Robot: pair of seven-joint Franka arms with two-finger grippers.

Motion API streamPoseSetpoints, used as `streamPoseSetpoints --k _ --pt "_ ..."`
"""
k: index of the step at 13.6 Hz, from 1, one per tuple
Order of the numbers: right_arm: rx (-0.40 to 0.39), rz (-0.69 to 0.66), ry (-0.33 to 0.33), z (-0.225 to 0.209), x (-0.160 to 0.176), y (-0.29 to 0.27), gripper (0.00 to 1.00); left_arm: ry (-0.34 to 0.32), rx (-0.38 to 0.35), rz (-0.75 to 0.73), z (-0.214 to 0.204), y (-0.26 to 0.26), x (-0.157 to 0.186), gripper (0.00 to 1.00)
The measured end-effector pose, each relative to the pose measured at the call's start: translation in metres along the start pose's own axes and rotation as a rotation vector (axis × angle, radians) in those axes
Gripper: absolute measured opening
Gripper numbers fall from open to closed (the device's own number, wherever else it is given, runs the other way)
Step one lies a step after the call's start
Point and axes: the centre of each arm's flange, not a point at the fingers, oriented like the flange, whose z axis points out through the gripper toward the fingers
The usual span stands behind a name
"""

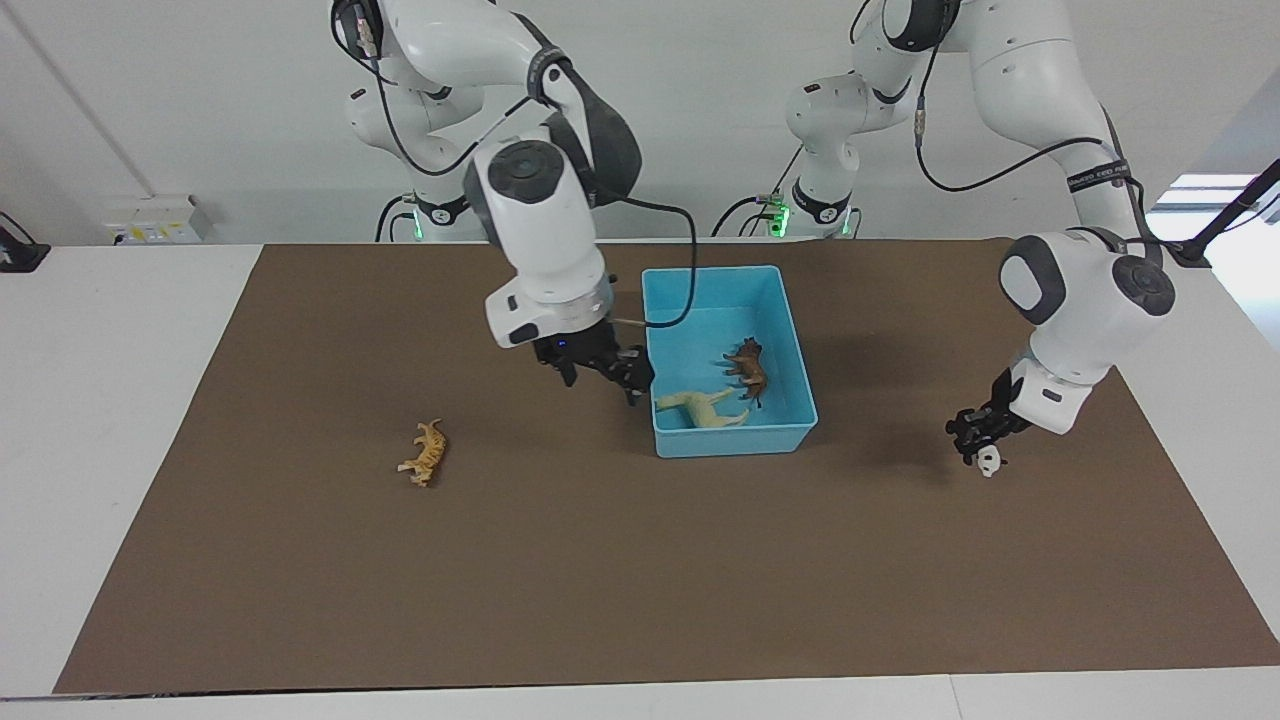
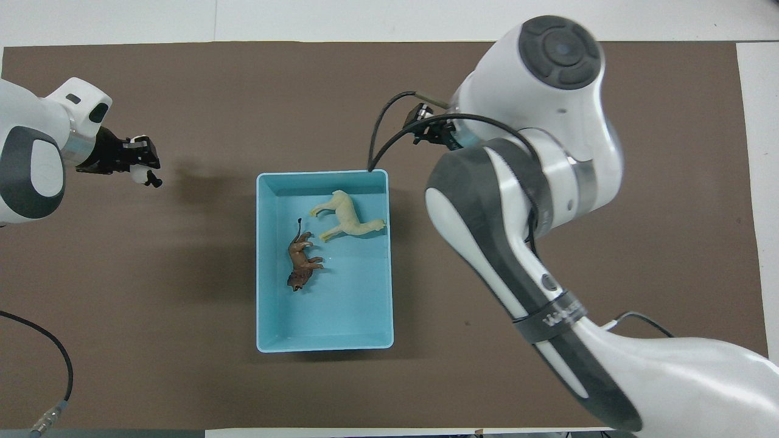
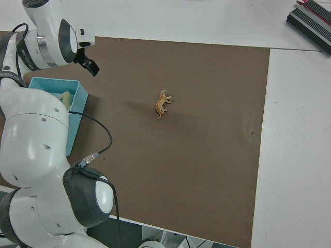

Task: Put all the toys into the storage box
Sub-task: 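Drop the panda into the box while the right gripper reaches the tiger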

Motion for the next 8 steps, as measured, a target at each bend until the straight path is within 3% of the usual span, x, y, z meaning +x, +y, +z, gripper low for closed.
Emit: streamPoseSetpoints --k 5,8 --pt "-0.066 0.126 -0.067 0.019 0.063 0.101 1.0 -0.048 0.002 -0.191 -0.067 0.13 -0.08 0.38" --pt "-0.053 0.197 -0.04 0.065 0.08 0.179 1.0 -0.068 0.019 -0.221 -0.062 0.2 -0.137 0.38"
